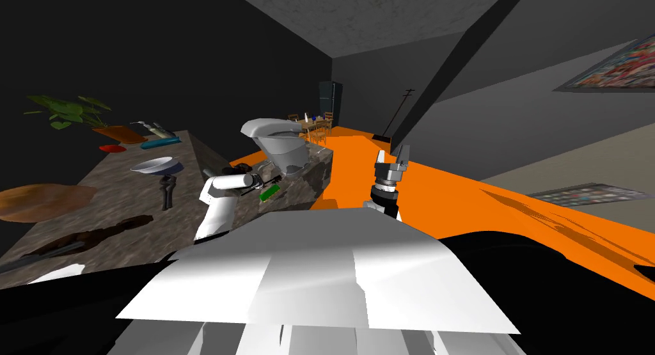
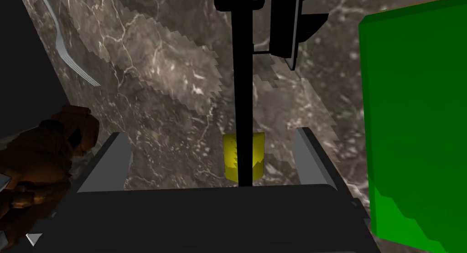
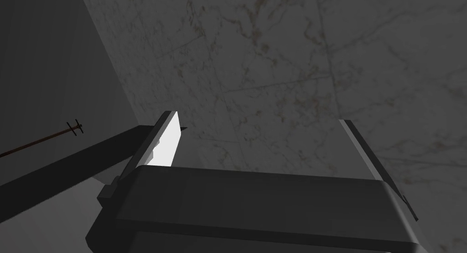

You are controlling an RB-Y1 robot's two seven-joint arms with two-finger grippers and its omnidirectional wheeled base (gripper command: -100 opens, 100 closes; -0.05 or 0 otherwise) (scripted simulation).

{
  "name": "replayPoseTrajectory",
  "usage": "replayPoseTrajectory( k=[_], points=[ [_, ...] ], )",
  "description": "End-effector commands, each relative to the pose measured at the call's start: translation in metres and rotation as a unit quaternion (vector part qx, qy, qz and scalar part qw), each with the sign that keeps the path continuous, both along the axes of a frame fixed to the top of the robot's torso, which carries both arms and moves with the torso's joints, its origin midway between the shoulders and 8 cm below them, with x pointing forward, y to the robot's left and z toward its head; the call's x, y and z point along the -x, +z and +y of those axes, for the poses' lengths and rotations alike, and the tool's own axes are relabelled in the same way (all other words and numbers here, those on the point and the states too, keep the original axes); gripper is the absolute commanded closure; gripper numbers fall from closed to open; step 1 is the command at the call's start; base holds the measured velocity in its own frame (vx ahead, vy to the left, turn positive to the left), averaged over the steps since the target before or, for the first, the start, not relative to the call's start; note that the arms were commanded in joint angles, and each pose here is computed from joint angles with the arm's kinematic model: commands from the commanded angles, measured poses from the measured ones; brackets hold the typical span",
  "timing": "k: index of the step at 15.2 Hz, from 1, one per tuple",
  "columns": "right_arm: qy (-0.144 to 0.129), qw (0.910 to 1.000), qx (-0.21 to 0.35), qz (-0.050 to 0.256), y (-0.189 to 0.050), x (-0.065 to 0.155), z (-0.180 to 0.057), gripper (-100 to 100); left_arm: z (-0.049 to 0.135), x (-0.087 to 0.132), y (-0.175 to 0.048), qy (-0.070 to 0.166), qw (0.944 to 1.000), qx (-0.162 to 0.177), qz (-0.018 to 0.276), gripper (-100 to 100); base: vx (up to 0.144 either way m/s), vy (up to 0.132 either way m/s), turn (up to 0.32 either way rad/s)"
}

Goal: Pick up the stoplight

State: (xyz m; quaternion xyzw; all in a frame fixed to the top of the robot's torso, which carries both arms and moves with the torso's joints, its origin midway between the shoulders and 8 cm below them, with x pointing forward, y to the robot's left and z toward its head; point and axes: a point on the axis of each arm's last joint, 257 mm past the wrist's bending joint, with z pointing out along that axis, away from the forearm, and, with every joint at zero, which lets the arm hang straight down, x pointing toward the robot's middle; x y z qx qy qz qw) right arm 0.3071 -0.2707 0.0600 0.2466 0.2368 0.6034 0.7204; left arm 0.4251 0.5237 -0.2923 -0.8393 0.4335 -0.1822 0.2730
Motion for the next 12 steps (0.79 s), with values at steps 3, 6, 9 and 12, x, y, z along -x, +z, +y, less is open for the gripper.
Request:
replayPoseTrajectory(
  k=[3,6,9,12],
  points=[
    [0.000,1.0000,0.000,0.000,0.000,0.000,0.000,0,0.000,0.011,-0.012,0.017,0.9991,0.025,0.031,-100,0.024,0.001,-0.073],
    [0.000,1.0000,0.000,0.000,0.000,0.000,0.000,0,-0.001,0.014,-0.016,0.020,0.9988,0.029,0.036,-100,0.028,0.006,-0.043],
    [0.000,1.0000,0.000,0.000,0.000,0.000,0.000,0,0.000,0.014,-0.032,0.021,0.9986,0.030,0.037,-100,0.027,0.018,-0.006],
    [0.000,1.0000,0.000,0.000,0.000,0.000,0.000,0,0.001,0.014,-0.032,0.021,0.9986,0.031,0.037,100,0.018,0.013,-0.003]
  ],
)
